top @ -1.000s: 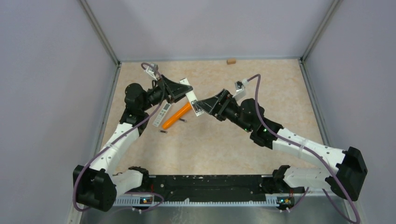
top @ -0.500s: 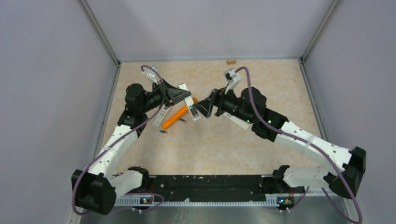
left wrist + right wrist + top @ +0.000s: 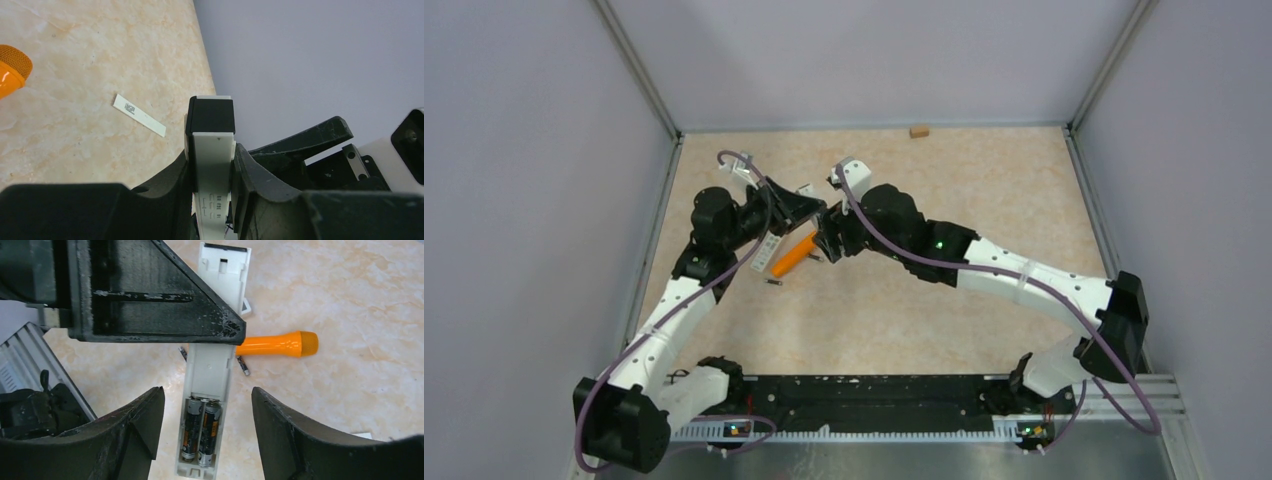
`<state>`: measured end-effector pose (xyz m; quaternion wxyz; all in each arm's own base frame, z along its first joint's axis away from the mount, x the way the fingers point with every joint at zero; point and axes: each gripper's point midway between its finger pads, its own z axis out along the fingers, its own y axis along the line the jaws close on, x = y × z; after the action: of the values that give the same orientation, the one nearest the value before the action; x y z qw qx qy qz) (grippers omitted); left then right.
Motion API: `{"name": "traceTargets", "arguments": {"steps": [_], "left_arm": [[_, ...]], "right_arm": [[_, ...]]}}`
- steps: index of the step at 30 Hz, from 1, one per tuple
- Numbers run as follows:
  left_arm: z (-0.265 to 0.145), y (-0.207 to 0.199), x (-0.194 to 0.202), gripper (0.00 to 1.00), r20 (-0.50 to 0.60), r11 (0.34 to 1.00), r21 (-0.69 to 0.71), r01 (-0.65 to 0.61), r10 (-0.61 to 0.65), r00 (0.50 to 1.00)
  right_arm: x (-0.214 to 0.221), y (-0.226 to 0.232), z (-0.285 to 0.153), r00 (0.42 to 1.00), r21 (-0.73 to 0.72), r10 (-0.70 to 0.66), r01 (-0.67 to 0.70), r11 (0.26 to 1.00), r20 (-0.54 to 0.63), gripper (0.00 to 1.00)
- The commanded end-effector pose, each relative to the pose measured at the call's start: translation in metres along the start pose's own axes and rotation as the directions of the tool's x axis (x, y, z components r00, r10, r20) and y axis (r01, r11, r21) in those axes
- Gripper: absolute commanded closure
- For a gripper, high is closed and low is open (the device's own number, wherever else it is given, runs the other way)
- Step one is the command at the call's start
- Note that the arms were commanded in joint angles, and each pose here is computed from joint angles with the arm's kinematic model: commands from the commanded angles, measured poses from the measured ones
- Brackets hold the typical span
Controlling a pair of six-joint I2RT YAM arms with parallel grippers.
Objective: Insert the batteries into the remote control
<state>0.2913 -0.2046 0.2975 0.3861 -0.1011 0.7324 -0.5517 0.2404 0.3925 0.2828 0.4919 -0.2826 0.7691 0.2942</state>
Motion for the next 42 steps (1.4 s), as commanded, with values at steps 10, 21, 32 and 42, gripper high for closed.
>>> {"name": "traceTargets", "arguments": {"steps": [10,21,32,42], "left_arm": [[-0.010,-0.022,-0.007,0.82,0.039,0.994,0.048,-0.096,0.094,0.995],[-0.045,0.040,-0.026,0.01,0.101,0.924,-0.320,-0.208,0.251,0.963],[-0.089,0.080,-0.055,0.01,0.158,0.807,-0.563,-0.178,0.316,0.935],[-0.080,0.077,-0.051,0.01,0.140,0.836,-0.519,-0.179,0.290,0.947]], "right_arm": [[-0.012,0.008,0.004,0.997,-0.017,-0.074,0.075,0.997,0.017,0.80],[0.035,-0.017,-0.007,0.958,-0.080,-0.269,0.262,0.962,-0.095,1.00],[0.165,-0.033,-0.025,0.764,-0.359,-0.601,0.506,0.784,-0.235,1.00],[0.231,-0.064,-0.030,0.581,-0.451,-0.711,0.551,0.702,-0.396,1.00]]}}
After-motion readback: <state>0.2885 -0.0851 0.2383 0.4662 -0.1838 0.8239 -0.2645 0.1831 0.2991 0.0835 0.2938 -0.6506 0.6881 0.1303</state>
